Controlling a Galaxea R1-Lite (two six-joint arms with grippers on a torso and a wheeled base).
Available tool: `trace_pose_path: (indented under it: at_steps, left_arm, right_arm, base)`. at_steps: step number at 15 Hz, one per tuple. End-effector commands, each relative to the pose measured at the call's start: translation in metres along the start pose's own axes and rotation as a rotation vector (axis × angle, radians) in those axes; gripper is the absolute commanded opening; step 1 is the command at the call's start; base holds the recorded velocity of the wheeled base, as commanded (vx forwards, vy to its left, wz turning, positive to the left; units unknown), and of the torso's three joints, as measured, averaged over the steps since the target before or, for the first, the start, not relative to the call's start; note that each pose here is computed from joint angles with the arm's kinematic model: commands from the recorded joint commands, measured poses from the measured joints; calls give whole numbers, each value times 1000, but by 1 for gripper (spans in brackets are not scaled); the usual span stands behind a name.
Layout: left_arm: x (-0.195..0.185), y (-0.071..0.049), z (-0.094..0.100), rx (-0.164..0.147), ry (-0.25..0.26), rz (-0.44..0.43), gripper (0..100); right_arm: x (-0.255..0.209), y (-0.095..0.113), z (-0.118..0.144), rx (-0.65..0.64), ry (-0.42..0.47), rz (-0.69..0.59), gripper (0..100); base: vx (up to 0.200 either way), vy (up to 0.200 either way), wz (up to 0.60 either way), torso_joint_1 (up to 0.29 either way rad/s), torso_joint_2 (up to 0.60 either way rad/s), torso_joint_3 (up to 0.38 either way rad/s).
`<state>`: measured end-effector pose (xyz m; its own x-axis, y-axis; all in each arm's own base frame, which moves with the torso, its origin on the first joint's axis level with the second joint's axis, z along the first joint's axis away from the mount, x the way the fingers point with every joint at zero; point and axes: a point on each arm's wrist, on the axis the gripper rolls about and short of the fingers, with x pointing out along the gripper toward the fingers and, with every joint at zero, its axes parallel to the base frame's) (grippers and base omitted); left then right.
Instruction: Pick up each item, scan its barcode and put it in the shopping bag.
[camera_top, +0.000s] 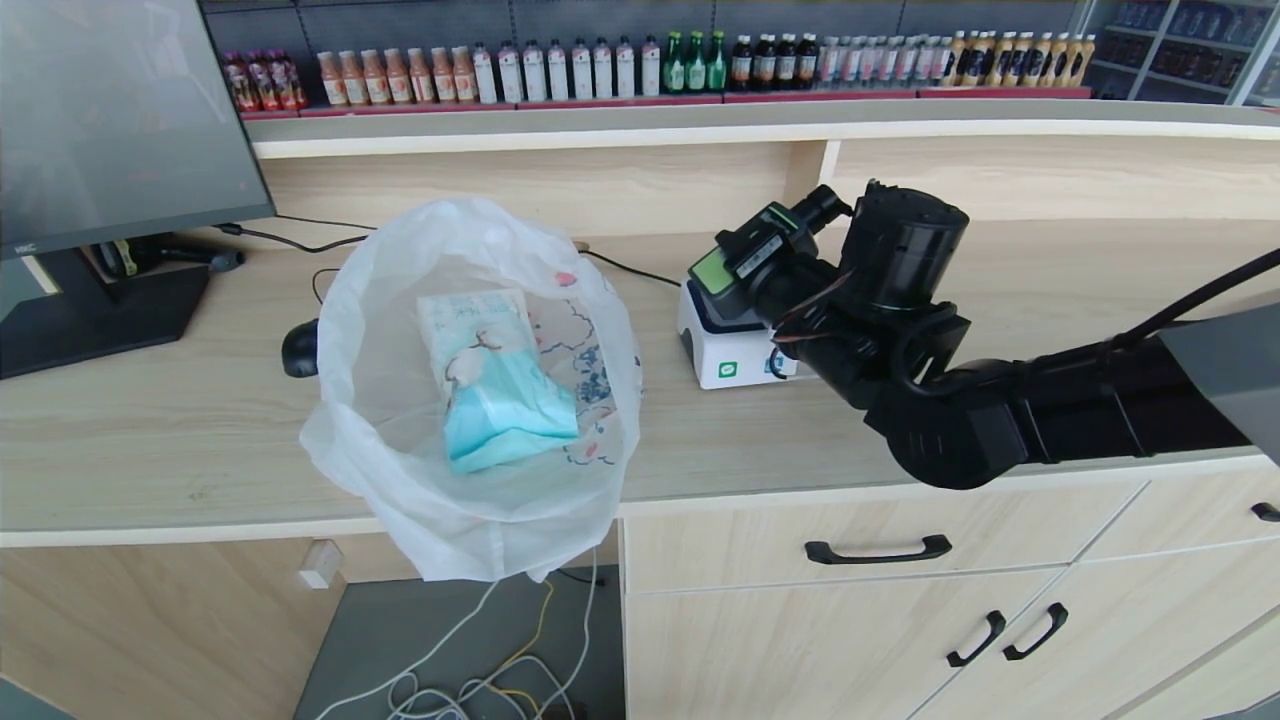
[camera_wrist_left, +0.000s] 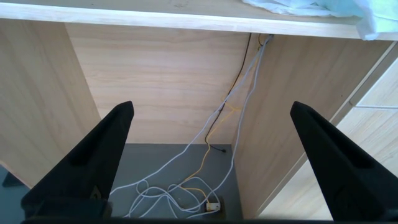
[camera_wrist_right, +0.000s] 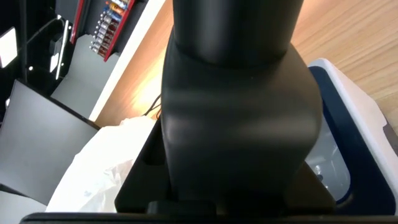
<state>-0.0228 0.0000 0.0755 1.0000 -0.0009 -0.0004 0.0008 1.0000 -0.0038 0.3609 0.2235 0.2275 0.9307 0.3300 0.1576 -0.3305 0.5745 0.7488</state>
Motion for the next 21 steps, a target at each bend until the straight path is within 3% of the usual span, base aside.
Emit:
trace_pose_path:
  at_steps: [1,8,13,16,21]
  left_arm:
    - [0,0,0,-1,0,-1,100]
    - [0,0,0,-1,0,-1,100]
    - [0,0,0,-1,0,1,100]
    - [0,0,0,-1,0,1,100]
    - [0,0,0,-1,0,-1,100]
  right_arm:
    - [-4,8,5,4,-12,17,0]
    - [-31,56,25,-19,-39,133,0]
    - [-85,101,37,-94,-22,242,0]
    - [-113,104,48,-206,-64,257,0]
    - [-151,91,50,-535,-234,320,0]
  base:
    - [0,0,0,0,0,0]
    - [0,0,0,0,0,0]
    - [0,0,0,0,0,0]
    - [0,0,0,0,0,0]
    - [0,0,0,0,0,0]
